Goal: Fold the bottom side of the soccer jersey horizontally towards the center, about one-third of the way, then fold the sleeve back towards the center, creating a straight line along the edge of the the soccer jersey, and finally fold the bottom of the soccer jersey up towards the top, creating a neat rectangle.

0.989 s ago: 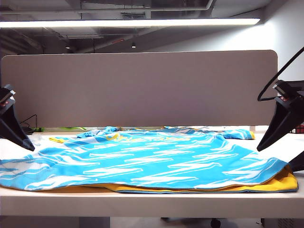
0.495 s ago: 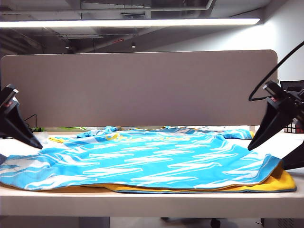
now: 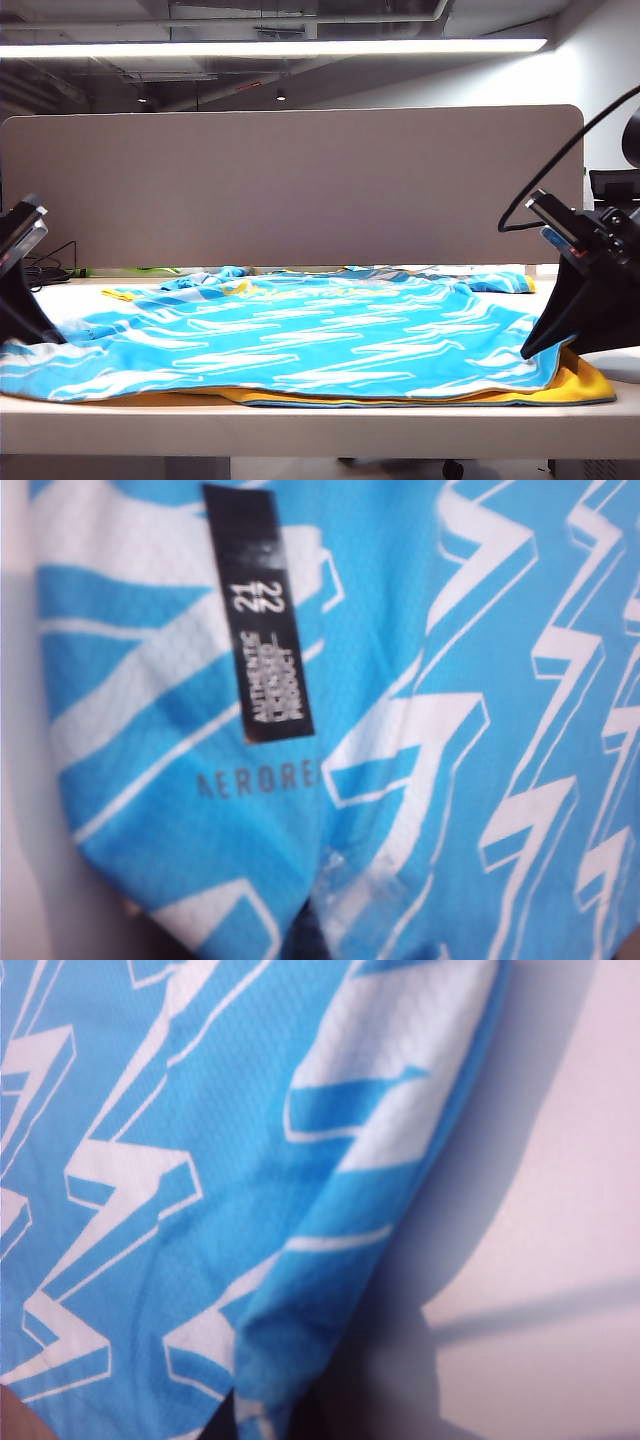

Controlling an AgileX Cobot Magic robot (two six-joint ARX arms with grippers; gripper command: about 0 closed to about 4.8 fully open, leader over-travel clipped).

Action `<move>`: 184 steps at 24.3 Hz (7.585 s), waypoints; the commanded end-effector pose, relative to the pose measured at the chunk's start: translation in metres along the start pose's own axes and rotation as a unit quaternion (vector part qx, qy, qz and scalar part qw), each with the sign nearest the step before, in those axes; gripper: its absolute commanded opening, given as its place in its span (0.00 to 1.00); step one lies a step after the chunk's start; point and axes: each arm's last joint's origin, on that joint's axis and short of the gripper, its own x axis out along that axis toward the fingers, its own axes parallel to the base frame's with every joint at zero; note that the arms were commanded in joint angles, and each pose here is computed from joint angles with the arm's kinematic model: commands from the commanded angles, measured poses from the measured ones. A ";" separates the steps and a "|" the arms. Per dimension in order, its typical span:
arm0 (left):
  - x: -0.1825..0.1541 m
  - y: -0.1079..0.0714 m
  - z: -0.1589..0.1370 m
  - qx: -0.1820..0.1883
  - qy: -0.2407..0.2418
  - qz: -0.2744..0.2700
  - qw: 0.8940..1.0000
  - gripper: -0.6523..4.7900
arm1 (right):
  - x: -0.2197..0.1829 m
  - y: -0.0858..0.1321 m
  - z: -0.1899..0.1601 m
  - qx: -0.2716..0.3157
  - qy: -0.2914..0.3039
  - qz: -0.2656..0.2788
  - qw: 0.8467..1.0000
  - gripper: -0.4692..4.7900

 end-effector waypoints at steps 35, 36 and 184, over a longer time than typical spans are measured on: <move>-0.082 -0.084 0.034 0.010 -0.203 -0.070 0.977 0.11 | -0.095 0.095 0.035 -0.088 -0.196 0.066 0.974 0.08; -0.074 -0.078 0.045 0.005 -0.197 -0.068 0.978 0.11 | -0.087 0.094 0.047 -0.088 -0.191 0.059 0.976 0.08; -0.027 -0.029 -0.023 0.026 0.171 0.077 0.982 0.11 | -0.036 0.020 0.007 -0.037 0.080 0.070 0.994 0.07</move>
